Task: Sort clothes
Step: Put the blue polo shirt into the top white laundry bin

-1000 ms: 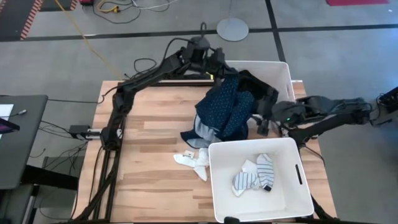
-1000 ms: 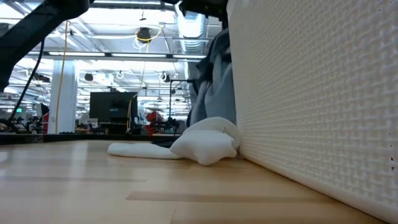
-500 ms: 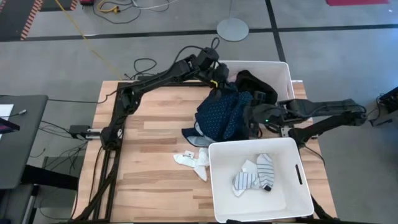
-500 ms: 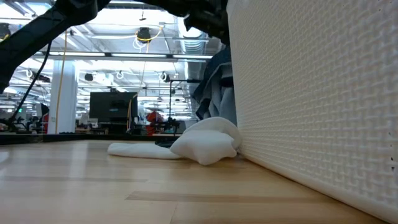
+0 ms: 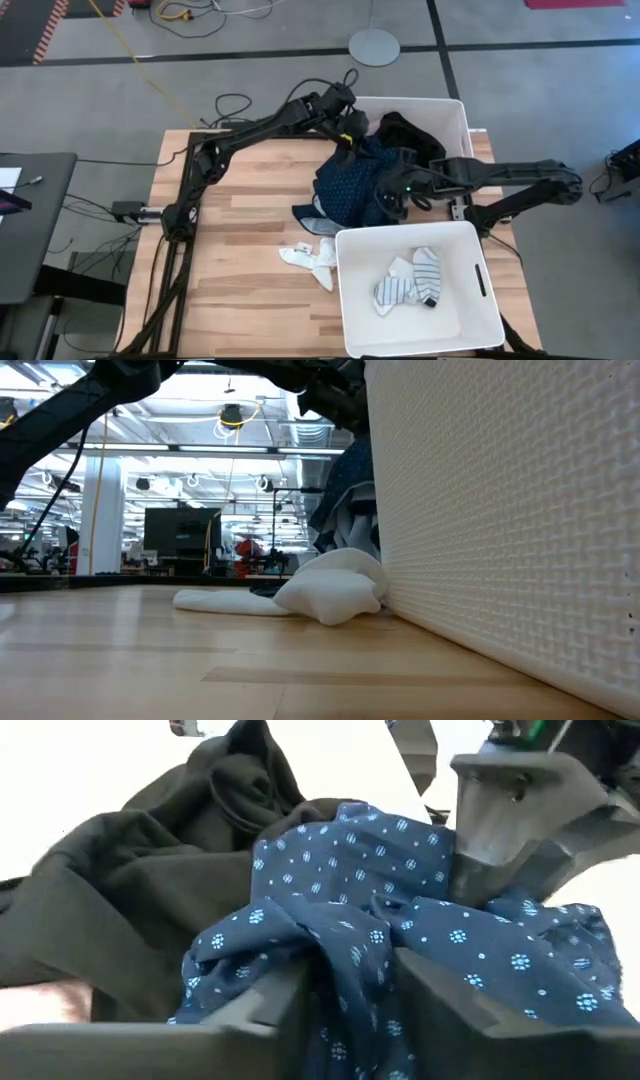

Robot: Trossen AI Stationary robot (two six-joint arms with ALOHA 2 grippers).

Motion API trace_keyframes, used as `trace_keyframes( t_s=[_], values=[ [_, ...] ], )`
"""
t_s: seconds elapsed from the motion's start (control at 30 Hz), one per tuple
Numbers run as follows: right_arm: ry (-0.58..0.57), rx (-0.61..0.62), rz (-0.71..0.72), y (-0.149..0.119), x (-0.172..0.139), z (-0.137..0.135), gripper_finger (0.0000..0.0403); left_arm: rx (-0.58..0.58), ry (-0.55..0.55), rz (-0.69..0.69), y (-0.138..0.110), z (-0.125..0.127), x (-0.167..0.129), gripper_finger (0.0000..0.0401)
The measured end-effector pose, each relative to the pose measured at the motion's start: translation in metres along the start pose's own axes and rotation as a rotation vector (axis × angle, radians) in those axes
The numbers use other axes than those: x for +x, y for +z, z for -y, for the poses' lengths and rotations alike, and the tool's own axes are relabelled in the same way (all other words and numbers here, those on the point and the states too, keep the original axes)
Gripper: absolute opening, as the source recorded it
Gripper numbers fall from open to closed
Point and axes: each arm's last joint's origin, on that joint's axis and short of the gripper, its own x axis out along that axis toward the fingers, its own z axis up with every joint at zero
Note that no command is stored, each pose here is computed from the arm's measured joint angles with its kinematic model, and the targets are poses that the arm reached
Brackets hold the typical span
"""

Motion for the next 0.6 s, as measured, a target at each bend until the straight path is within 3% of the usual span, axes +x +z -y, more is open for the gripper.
trace_keyframes(
  t_s=[0.1,0.23,0.6],
  values=[
    [0.0,0.001,0.021,0.0,-0.004,0.002,0.002,0.006,0.007,0.016,0.005,0.002,-0.007,0.0191],
    [-0.003,0.027,0.074,0.0,-0.012,0.003,0.0018,0.022,0.002,0.03,0.014,0.01,-0.019,0.0235],
    [-0.061,0.158,0.312,-0.001,-0.052,0.02,0.0013,0.1,-0.009,0.095,0.046,0.043,-0.067,0.0245]
  ],
)
